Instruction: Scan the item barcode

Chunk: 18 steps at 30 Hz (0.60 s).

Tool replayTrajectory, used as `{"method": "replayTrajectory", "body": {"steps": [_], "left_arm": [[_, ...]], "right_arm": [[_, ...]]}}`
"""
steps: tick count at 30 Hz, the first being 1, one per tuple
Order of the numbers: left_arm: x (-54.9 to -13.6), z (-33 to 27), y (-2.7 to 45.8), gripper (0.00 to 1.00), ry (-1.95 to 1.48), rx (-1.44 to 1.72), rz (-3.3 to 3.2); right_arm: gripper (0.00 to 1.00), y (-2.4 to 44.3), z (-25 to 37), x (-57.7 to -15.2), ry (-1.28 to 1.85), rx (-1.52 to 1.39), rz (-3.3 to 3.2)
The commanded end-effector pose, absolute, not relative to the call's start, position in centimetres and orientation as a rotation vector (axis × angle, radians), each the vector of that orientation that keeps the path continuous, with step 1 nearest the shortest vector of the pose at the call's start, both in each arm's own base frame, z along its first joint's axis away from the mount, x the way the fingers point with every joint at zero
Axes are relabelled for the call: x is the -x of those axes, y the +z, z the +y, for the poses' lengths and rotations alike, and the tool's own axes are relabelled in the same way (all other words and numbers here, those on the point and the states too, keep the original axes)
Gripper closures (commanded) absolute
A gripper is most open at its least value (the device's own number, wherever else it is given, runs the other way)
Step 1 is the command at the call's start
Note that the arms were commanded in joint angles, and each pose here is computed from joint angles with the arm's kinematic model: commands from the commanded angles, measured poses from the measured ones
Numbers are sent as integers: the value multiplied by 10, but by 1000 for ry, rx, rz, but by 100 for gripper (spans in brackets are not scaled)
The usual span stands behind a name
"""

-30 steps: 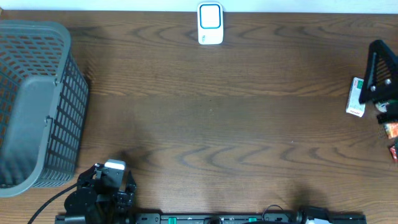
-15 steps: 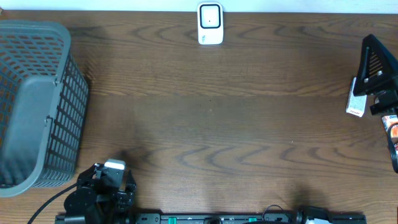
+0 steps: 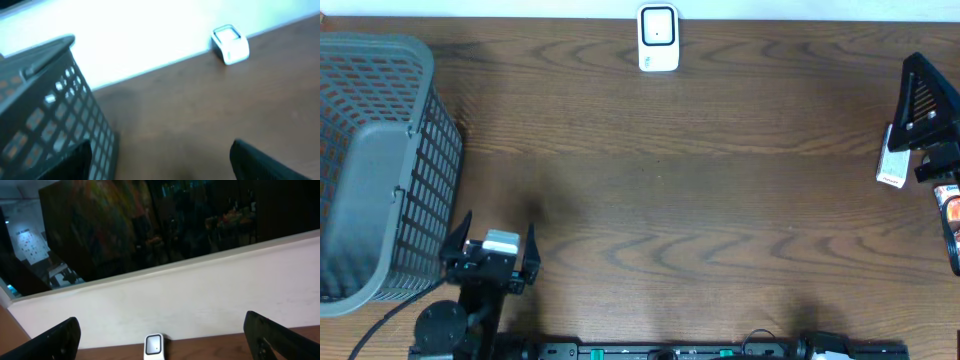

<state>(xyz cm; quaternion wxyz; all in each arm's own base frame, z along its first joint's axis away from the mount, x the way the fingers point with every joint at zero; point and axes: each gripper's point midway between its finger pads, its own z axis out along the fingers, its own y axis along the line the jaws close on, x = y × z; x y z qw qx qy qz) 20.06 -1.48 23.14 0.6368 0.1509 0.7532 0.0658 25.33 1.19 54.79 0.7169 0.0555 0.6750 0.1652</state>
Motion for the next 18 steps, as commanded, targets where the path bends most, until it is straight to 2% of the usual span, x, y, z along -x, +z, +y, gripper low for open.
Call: {"method": "replayTrajectory", "body": {"steps": [1, 8, 18], "left_arm": [[-217, -17, 221, 14, 115, -318, 1669], [-240, -16, 192, 14, 106, -284, 1597], [-248, -12, 154, 14, 118, -265, 1639]], "right_arm": [[1, 548, 14, -253, 402, -149, 1489], [1, 550, 13, -253, 403, -149, 1482], [1, 549, 13, -253, 403, -149, 1483]]}}
